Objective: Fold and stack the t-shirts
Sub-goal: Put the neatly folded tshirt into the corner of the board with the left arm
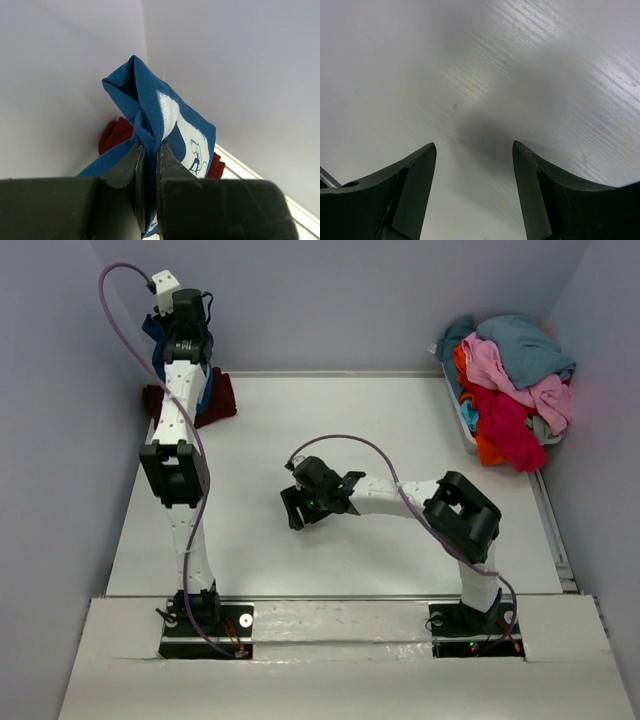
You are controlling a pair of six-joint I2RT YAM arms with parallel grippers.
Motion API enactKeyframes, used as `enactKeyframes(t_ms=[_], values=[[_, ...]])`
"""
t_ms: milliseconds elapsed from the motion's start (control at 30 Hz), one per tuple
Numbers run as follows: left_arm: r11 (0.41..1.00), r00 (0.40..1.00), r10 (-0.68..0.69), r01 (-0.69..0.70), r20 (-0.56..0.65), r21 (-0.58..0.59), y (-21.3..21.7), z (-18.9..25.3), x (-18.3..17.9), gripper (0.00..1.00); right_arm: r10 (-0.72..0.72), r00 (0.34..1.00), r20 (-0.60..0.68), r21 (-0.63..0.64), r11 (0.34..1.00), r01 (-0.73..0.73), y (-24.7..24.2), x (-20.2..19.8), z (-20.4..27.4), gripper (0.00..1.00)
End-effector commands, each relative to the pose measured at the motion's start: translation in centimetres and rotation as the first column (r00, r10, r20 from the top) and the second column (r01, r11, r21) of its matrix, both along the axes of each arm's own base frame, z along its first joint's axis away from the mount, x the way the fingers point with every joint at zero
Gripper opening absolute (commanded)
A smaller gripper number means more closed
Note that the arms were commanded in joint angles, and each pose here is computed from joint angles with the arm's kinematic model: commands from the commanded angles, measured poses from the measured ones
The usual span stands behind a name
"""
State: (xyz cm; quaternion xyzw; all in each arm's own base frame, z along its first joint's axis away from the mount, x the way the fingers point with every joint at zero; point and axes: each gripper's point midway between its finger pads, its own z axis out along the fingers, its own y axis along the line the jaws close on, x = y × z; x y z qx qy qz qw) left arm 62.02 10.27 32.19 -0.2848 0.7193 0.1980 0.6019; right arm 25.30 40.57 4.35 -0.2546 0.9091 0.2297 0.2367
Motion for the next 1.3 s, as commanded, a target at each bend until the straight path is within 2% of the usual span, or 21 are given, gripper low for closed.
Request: enactKeyframes(t_ms=[0, 300, 567, 767, 833, 867, 900, 967, 1000, 1033, 1067, 1267], values=[[0.999, 0.989, -0.028, 0.024, 0.147, 0.035, -2.0, 5.3, 0.4, 0.06, 0.011, 1.000, 0.006, 0.034, 0.999, -0.011, 1.3, -0.3, -0.1, 0.68], [0.998, 0.988, -0.040, 0.032, 0.149, 0.052, -3.0, 4.9, 1.1, 0.06, 0.016, 1.000, -0.016, 0.034, 0.999, -0.015, 1.4, -0.6, -0.9, 0.68], [0.998, 0.998, 0.046, -0.044, 0.039, -0.036, 3.1, -2.8, 1.8, 0.06, 0.035, 0.998, -0.043, 0.015, 0.999, -0.035, 1.7, -1.3, -1.9, 0.68], [0.990, 0.993, 0.108, -0.112, -0.055, -0.090, 6.0, -8.4, 1.4, 0.06, 0.045, 0.998, -0.052, -0.001, 0.999, -0.045, 1.9, -1.2, -2.0, 0.68], [0.984, 0.986, 0.150, -0.157, -0.078, -0.088, 6.5, -9.5, 0.9, 0.09, 0.047, 0.998, -0.053, -0.001, 0.999, -0.047, 2.3, -1.0, -1.9, 0.68], [0.980, 0.982, 0.171, -0.178, -0.084, -0.089, 7.2, -9.9, 0.6, 0.16, 0.047, 0.997, -0.054, -0.003, 0.999, -0.047, 2.3, -1.0, -2.0, 0.68], [0.978, 0.979, 0.179, -0.187, -0.093, -0.088, 7.3, -10.2, 0.4, 0.45, 0.047, 0.998, -0.053, -0.001, 0.999, -0.047, 2.4, -0.9, -1.8, 0.68], [0.976, 0.976, 0.192, -0.201, -0.101, -0.086, 7.4, -10.6, 0.2, 0.65, 0.048, 0.997, -0.057, 0.001, 0.999, -0.048, 2.5, -0.9, -1.9, 0.68], [0.976, 0.976, 0.192, -0.201, -0.105, -0.085, 7.4, -10.6, 0.1, 0.81, 0.059, 0.996, -0.061, 0.000, 0.998, -0.059, 2.8, -1.3, -2.1, 0.68], [0.975, 0.974, 0.198, -0.207, -0.106, -0.084, 7.5, -10.7, 0.0, 0.88, 0.061, 0.996, -0.064, 0.000, 0.998, -0.061, 2.8, -1.4, -2.1, 0.68], [0.972, 0.972, 0.209, -0.218, -0.105, -0.083, 7.6, -10.6, -0.2, 0.99, 0.061, 0.996, -0.063, 0.001, 0.998, -0.061, 2.9, -1.3, -2.1, 0.69], [0.972, 0.974, 0.207, -0.215, -0.092, -0.091, 7.5, -9.6, -0.5, 0.99, 0.042, 0.999, -0.027, -0.006, 0.999, -0.042, 2.8, -0.6, -1.6, 0.70]])
